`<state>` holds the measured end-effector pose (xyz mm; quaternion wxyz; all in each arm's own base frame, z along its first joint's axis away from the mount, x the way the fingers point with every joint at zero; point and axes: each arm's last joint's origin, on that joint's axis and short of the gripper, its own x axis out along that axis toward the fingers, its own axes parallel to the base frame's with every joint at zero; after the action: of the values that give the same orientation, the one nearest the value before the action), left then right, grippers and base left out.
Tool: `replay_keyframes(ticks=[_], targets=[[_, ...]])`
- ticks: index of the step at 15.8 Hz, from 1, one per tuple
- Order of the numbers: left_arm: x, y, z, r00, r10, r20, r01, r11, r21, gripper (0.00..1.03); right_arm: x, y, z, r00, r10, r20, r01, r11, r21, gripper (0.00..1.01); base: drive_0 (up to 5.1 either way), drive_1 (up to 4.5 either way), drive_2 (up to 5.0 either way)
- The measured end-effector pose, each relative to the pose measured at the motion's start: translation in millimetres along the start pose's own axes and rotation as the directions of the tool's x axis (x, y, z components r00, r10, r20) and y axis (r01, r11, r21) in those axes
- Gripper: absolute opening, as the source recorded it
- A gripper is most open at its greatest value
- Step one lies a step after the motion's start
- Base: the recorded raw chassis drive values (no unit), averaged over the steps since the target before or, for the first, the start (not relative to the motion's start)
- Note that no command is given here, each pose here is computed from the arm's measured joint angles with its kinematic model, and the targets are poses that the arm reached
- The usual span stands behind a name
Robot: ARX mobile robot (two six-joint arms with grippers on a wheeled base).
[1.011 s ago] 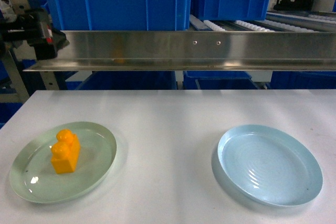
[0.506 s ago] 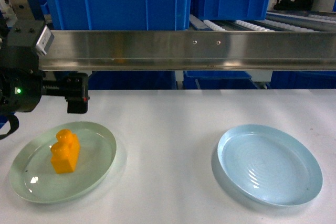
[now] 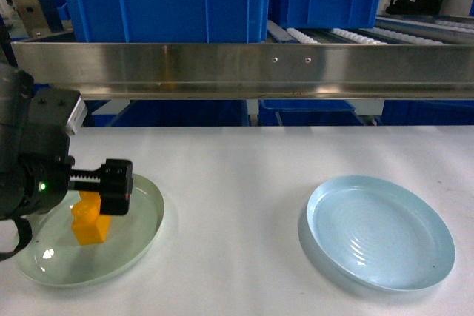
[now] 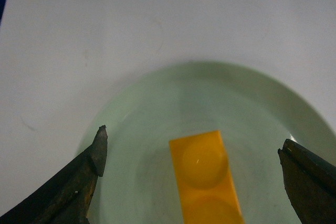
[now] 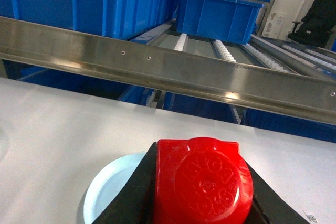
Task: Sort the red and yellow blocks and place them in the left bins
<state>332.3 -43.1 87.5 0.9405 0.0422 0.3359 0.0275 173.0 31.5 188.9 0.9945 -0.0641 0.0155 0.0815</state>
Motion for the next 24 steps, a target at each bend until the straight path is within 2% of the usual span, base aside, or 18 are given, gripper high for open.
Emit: replay_keyframes(ticks=[5, 6, 9, 12, 14, 16, 20, 21, 22, 24], targets=[[16.4, -6.3, -24.4, 0.999, 0.019, -0.050, -0.021, 0.9991, -0.037, 0.98, 0.0, 0.0, 0.0, 1.000, 0.000, 0.000, 0.000, 1.0000, 0.000, 0.27, 0.0, 0.00, 0.0], [20.9, -7.9, -31.0, 0.998, 0.031, -0.062, -0.034, 0.9984, -0.044, 0.94, 0.0, 0.0, 0.0, 1.000, 0.000, 0.000, 0.000, 1.0000, 0.000, 0.27, 0.0, 0.00, 0.0], [28.4, -10.7, -33.3, 0.997, 0.047, -0.055, -0.051, 0.9956, -0.079, 0.61, 0.0, 0.0, 0.0, 1.000, 0.000, 0.000, 0.000, 1.0000, 0.000, 0.27, 0.0, 0.00, 0.0], [29.8, -13.7, -30.5, 0.998, 0.030, -0.047, -0.034, 0.9949, -0.095, 0.33, 0.0, 0.0, 0.0, 1.000, 0.000, 0.000, 0.000, 1.0000, 0.000, 0.27, 0.0, 0.00, 0.0], [28.6, -13.0, -28.3, 0.998, 0.024, -0.049, -0.028, 0.9950, -0.096, 0.28, 0.0, 0.0, 0.0, 1.000, 0.000, 0.000, 0.000, 1.0000, 0.000, 0.27, 0.0, 0.00, 0.0], [18.2, -6.5, -18.3, 0.999, 0.005, -0.036, -0.009, 0.9939, -0.110, 0.28, 0.0, 0.0, 0.0, 1.000, 0.000, 0.000, 0.000, 1.0000, 0.000, 0.27, 0.0, 0.00, 0.0], [-23.4, 8.7, 16.3, 0.994, -0.033, 0.102, 0.046, 0.9899, -0.134, 0.28, 0.0, 0.0, 0.0, 1.000, 0.000, 0.000, 0.000, 1.0000, 0.000, 0.27, 0.0, 0.00, 0.0], [-39.5, 12.6, 30.1, 0.988, -0.053, 0.146, 0.073, 0.9887, -0.131, 0.28, 0.0, 0.0, 0.0, 1.000, 0.000, 0.000, 0.000, 1.0000, 0.000, 0.27, 0.0, 0.00, 0.0], [-53.5, 14.2, 41.1, 0.977, -0.054, 0.208, 0.082, 0.9886, -0.126, 0.28, 0.0, 0.0, 0.0, 1.000, 0.000, 0.000, 0.000, 1.0000, 0.000, 0.27, 0.0, 0.00, 0.0], [-96.9, 8.1, 64.7, 0.948, -0.100, 0.303, 0.131, 0.9881, -0.081, 0.28, 0.0, 0.0, -0.1, 1.000, 0.000, -0.001, 0.000, 1.0000, 0.000, 0.27, 0.0, 0.00, 0.0]])
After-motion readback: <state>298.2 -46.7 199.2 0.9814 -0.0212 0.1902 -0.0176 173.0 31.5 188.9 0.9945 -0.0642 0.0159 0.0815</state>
